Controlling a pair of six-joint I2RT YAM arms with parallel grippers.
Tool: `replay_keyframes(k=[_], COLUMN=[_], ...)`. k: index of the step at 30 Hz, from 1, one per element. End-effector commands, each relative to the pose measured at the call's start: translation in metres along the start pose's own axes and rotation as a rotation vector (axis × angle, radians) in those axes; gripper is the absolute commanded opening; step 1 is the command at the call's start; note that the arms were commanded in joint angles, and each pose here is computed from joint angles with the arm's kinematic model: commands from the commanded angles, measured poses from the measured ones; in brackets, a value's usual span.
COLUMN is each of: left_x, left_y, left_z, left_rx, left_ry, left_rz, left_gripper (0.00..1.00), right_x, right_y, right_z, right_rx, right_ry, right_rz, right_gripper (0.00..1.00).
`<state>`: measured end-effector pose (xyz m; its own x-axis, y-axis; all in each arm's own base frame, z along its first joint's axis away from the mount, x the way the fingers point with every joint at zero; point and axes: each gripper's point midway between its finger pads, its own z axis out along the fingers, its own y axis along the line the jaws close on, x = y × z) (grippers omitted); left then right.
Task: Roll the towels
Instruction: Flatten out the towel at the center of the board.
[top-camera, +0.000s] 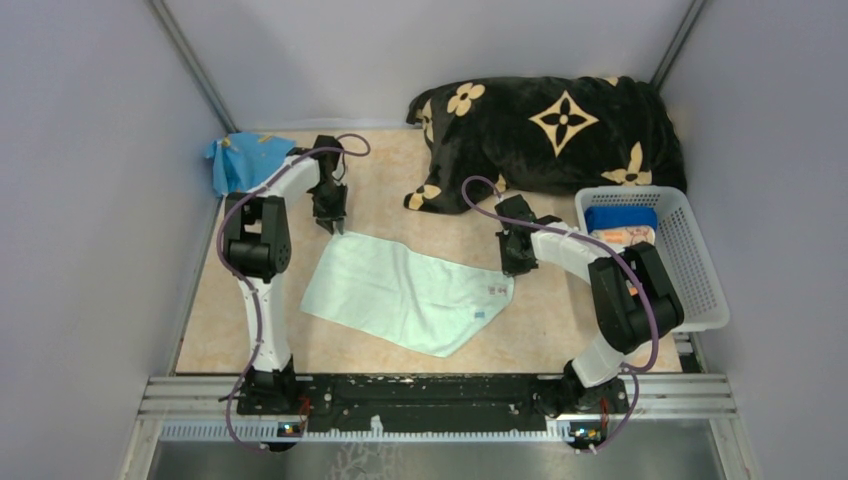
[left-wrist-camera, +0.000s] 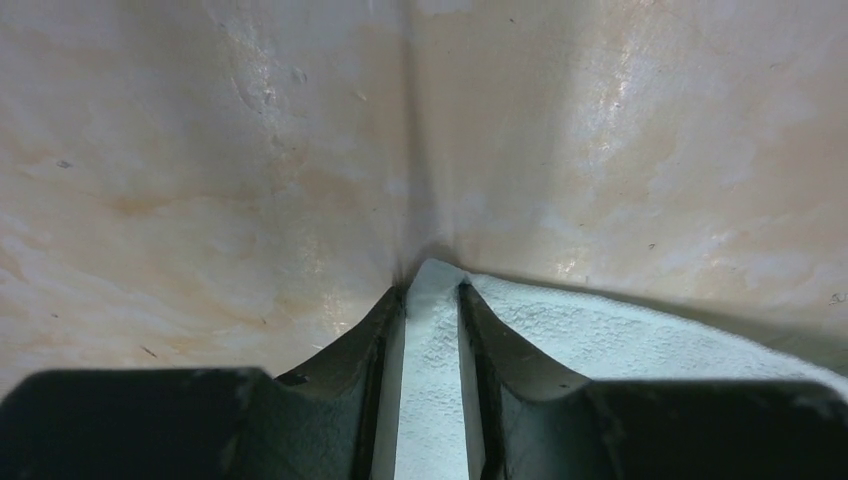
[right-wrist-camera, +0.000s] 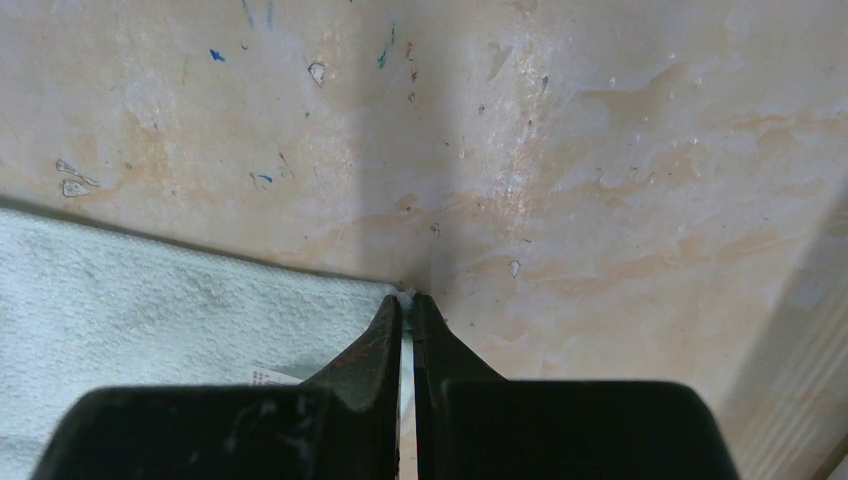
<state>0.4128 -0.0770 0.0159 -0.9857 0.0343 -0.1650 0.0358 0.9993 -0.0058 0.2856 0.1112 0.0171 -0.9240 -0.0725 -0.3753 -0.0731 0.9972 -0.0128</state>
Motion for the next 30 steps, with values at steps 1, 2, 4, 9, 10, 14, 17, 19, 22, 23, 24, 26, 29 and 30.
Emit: replay_keyframes(k=[1,2,4,9,10,14,17,19,22,23,24,26,29,30], left_x=[0.041,0.041,0.041,0.013,0.004,-0.022,-0.032,-0.032,-0.024,-0.02,-0.013,0.003,0.029,0.04], left_y=[-0.013,-0.015,-0.017,-0.018,-0.014,-0.003,0.004,0.007,0.009,0.01,0.011,0.012,0.012,0.012], left_z=[0.063,0.064,0.062,0.021,0.006,-0.063,-0.119,-0.153,-0.205,-0.219,-0.233,-0.254,-0.286,-0.297], left_rx=[0.057,0.064,0.08,0.093,0.075,0.037,0.018,0.025,0.051,0.058,0.068,0.089,0.132,0.149], left_ry=[0.169,0.17,0.165,0.035,-0.011,-0.206,-0.371,-0.467,-0.611,-0.656,-0.692,-0.748,-0.848,-0.879], left_rz=[0.01,0.011,0.011,0.01,0.002,-0.053,-0.087,-0.104,-0.122,-0.126,-0.127,-0.138,-0.143,-0.145], left_gripper=[0.28,0.25,0.17,0.0,0.0,0.0,0.0,0.0,0.0,0.0,0.0,0.0,0.0,0.0], right_x=[0.016,0.015,0.017,-0.009,-0.015,-0.064,-0.096,-0.111,-0.124,-0.125,-0.124,-0.12,-0.105,-0.099], right_y=[-0.013,-0.012,-0.012,-0.013,-0.015,-0.027,-0.036,-0.04,-0.047,-0.05,-0.052,-0.054,-0.051,-0.048], right_z=[0.009,0.008,0.014,0.003,-0.001,-0.048,-0.092,-0.122,-0.168,-0.182,-0.196,-0.223,-0.26,-0.264], right_rx=[0.064,0.063,0.069,0.093,0.107,0.168,0.194,0.197,0.191,0.191,0.183,0.154,0.062,0.03], right_ry=[0.063,0.059,0.079,0.021,0.005,-0.167,-0.312,-0.395,-0.5,-0.529,-0.559,-0.613,-0.692,-0.692], right_rz=[-0.009,-0.008,-0.012,-0.017,-0.019,-0.001,0.009,0.003,-0.018,-0.018,-0.018,-0.019,-0.029,-0.041], right_gripper=[0.0,0.0,0.0,0.0,0.0,0.0,0.0,0.0,0.0,0.0,0.0,0.0,0.0,0.0])
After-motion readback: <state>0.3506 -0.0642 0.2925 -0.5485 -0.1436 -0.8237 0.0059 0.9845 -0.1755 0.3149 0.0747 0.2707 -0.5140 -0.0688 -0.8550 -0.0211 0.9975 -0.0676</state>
